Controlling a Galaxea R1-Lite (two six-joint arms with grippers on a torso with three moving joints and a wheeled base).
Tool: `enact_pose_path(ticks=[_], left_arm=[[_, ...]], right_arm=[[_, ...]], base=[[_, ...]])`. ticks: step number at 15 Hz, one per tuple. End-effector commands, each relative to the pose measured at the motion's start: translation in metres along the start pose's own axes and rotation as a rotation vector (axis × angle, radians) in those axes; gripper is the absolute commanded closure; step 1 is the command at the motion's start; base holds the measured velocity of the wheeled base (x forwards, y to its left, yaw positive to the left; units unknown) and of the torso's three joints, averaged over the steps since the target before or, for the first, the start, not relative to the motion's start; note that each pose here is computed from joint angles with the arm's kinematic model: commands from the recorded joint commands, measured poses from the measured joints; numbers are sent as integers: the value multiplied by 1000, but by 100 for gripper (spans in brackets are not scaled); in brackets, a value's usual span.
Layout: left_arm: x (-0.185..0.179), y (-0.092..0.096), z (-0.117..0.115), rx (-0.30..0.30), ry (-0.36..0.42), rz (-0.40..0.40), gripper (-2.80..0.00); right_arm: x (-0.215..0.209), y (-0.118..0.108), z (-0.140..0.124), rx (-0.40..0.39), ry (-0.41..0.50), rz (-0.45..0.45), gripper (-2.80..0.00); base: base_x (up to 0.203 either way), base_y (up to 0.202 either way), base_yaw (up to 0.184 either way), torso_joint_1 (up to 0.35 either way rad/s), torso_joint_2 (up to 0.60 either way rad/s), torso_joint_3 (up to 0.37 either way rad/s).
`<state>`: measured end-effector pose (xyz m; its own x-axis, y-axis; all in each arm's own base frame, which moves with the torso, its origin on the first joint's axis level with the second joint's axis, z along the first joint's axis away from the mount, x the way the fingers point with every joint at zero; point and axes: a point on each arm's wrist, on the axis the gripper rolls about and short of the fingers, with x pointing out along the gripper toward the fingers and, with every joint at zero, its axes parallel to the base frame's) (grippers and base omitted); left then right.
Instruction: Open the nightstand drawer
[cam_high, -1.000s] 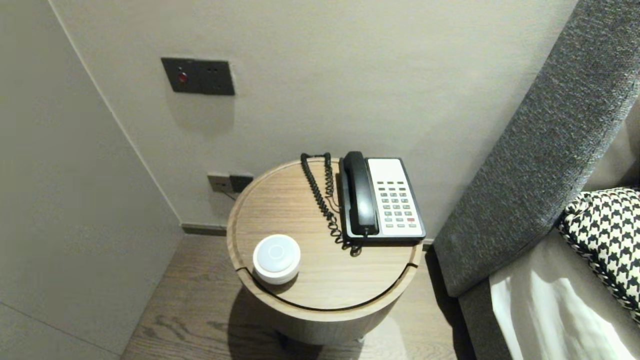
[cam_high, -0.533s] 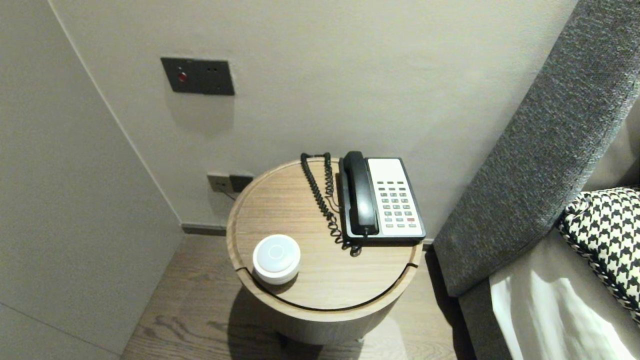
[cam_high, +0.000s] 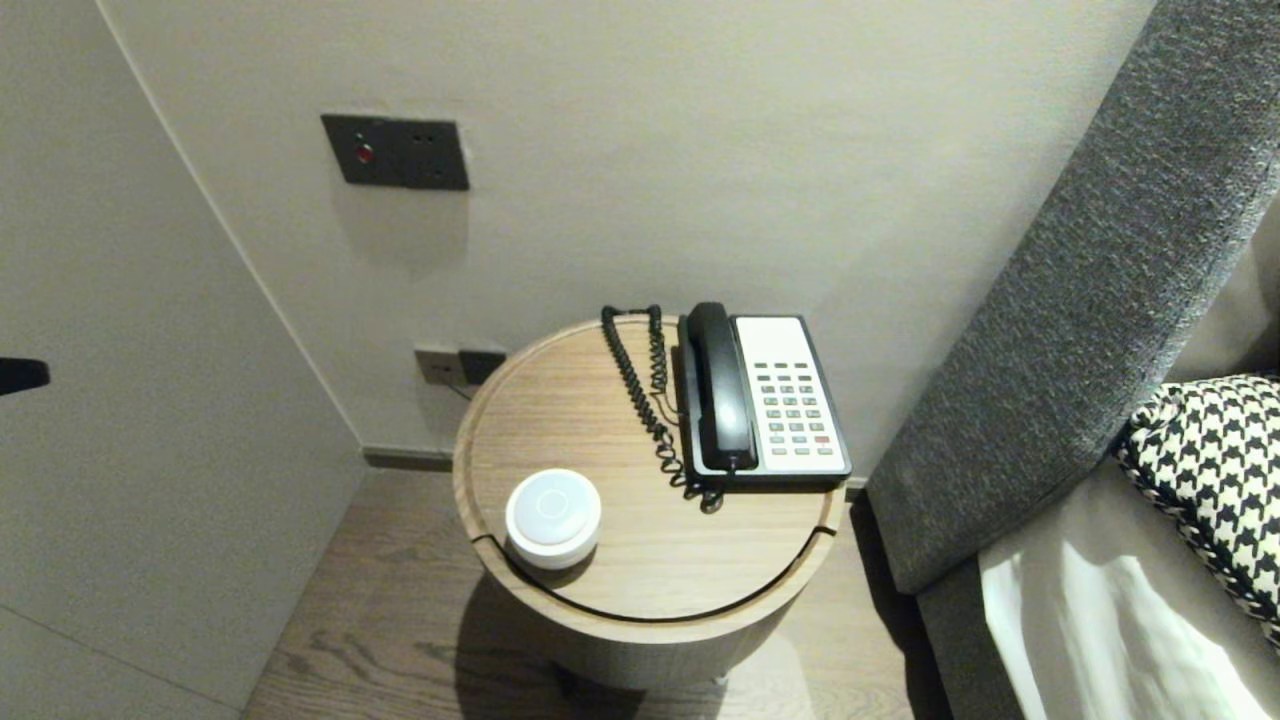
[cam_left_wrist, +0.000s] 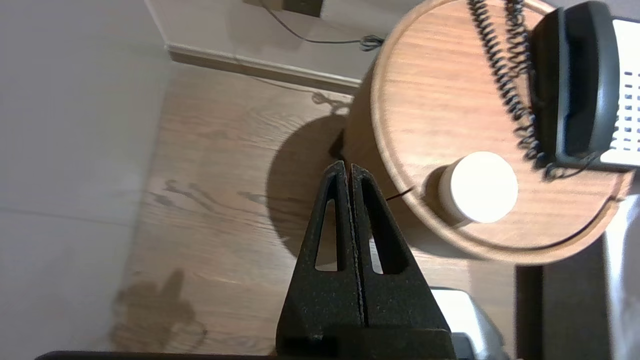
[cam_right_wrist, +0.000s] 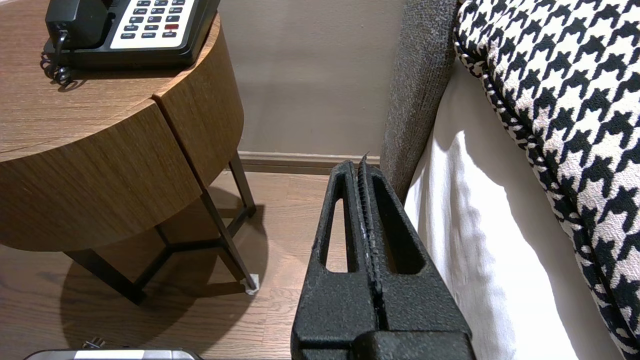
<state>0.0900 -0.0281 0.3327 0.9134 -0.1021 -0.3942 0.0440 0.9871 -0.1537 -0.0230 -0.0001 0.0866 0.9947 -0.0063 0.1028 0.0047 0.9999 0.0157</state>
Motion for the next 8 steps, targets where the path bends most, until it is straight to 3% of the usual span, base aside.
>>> enact_pose_path(ticks=[1, 5, 8], left_arm=[[35, -28, 9, -12, 56, 39, 0], [65, -48, 11, -13, 104, 56, 0], [92, -67, 14, -14, 127, -29, 0]], right_arm=[[2, 0, -11, 0, 40, 0, 0], [2, 0, -11, 0, 40, 0, 0], [2, 0, -11, 0, 40, 0, 0]], base=[[0, 0, 0, 0, 0, 0], [0, 0, 0, 0, 0, 0], [0, 0, 0, 0, 0, 0]])
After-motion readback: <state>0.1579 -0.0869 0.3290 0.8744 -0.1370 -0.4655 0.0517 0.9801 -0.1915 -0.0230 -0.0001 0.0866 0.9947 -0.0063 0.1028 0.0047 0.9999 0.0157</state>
